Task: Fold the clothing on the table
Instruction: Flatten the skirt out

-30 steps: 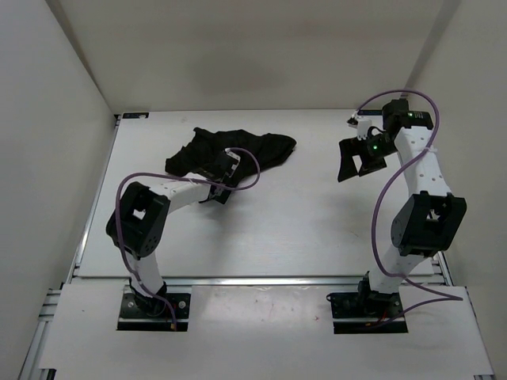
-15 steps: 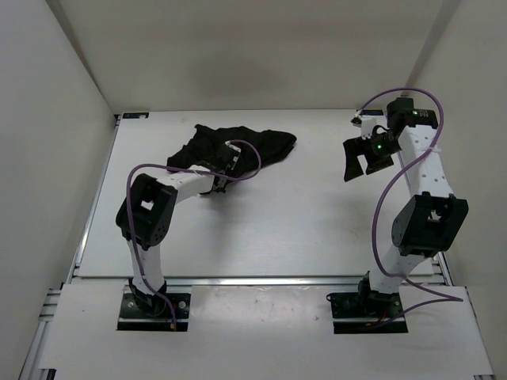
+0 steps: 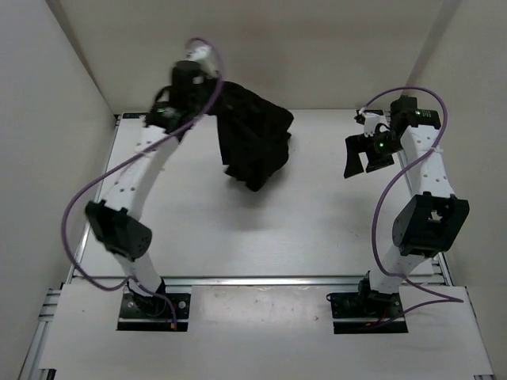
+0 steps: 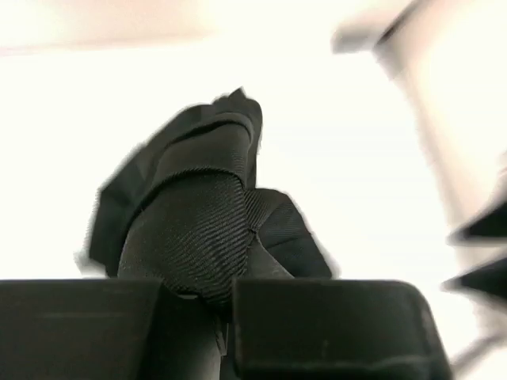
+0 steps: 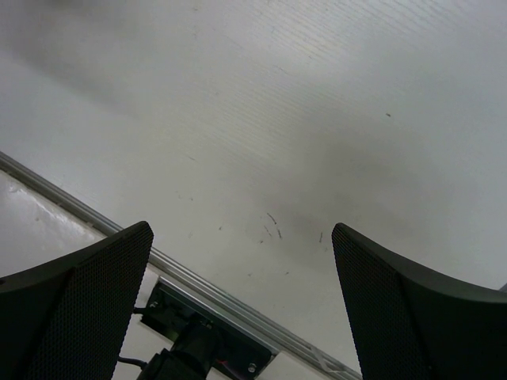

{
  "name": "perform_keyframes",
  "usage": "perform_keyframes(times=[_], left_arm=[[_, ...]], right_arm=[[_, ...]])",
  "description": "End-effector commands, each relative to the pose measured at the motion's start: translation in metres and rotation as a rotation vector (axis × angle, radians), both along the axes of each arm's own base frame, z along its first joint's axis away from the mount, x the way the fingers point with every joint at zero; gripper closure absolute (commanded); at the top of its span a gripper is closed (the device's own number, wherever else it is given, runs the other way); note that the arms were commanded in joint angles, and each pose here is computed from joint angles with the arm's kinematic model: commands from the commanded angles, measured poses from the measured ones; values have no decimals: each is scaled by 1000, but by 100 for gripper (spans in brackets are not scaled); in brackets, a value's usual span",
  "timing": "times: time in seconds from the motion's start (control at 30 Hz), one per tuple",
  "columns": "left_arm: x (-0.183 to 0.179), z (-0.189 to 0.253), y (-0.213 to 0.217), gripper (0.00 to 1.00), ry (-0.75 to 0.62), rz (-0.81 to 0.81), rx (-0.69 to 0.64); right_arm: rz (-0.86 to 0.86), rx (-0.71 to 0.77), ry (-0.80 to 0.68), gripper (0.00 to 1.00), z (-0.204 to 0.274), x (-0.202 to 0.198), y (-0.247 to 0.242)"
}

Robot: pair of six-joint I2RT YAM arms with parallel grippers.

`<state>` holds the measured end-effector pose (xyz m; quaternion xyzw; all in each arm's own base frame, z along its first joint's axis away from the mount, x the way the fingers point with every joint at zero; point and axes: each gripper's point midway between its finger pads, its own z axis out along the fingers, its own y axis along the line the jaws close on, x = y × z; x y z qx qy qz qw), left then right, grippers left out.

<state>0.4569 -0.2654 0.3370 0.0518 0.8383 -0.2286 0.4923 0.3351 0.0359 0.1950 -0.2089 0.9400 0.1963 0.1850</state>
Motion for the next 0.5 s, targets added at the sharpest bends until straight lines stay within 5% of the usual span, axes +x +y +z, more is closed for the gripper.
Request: perform_keyframes(times=[0.0,0.1,0.2,0.47], left_arm=[[-11,22,74,88,150,55,-391],[-37,-38,138,5,257,185,-484],[-72,-65,148,2,290,196,-500],[-121,-107,127,1,420,158,-256]], right_arm=[[21,22,-71,1,20,8,10],[34,30,-79,1,22,8,16],[35,39,-69,1,23,4,18],[53,57,-24,1,12,1,27]])
